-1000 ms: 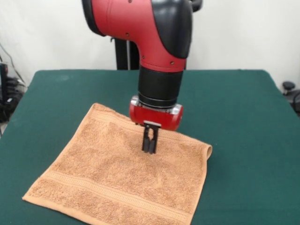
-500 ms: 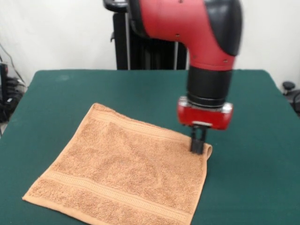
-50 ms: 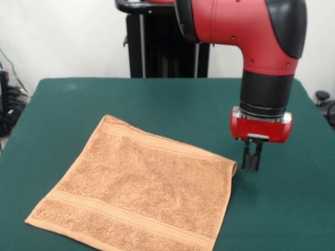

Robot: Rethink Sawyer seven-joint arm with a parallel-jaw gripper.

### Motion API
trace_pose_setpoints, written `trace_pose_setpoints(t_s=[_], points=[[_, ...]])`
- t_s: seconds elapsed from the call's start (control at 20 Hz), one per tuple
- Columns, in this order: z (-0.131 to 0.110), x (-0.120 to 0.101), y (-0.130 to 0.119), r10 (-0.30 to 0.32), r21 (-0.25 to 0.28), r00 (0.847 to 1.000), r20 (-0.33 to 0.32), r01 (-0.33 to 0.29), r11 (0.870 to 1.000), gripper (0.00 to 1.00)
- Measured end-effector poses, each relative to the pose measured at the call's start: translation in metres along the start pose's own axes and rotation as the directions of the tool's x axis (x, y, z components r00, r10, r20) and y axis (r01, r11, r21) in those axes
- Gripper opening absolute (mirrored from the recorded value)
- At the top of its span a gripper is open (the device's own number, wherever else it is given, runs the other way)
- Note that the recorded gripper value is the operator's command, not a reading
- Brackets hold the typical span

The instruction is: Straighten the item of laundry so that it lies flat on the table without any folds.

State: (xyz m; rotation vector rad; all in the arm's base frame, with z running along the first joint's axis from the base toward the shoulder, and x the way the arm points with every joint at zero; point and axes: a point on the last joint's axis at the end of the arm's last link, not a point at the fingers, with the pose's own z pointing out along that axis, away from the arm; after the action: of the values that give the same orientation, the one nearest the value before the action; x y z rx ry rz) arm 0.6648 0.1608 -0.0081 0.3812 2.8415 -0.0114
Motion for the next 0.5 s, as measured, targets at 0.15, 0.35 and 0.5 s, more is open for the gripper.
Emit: trace_pose_setpoints(t_s=[0.15,0.35,0.5], points=[[0.003,-0.004,-0.006,0.010,0.003,1.000,0.020,-0.010,1.000,0.00],[0.011,-0.010,-0.025,0.038,0.014,0.999,0.033,-0.038,0.999,0.00],[0.014,-0.012,-0.036,0.055,0.020,0.998,0.029,-0.055,0.998,0.00]])
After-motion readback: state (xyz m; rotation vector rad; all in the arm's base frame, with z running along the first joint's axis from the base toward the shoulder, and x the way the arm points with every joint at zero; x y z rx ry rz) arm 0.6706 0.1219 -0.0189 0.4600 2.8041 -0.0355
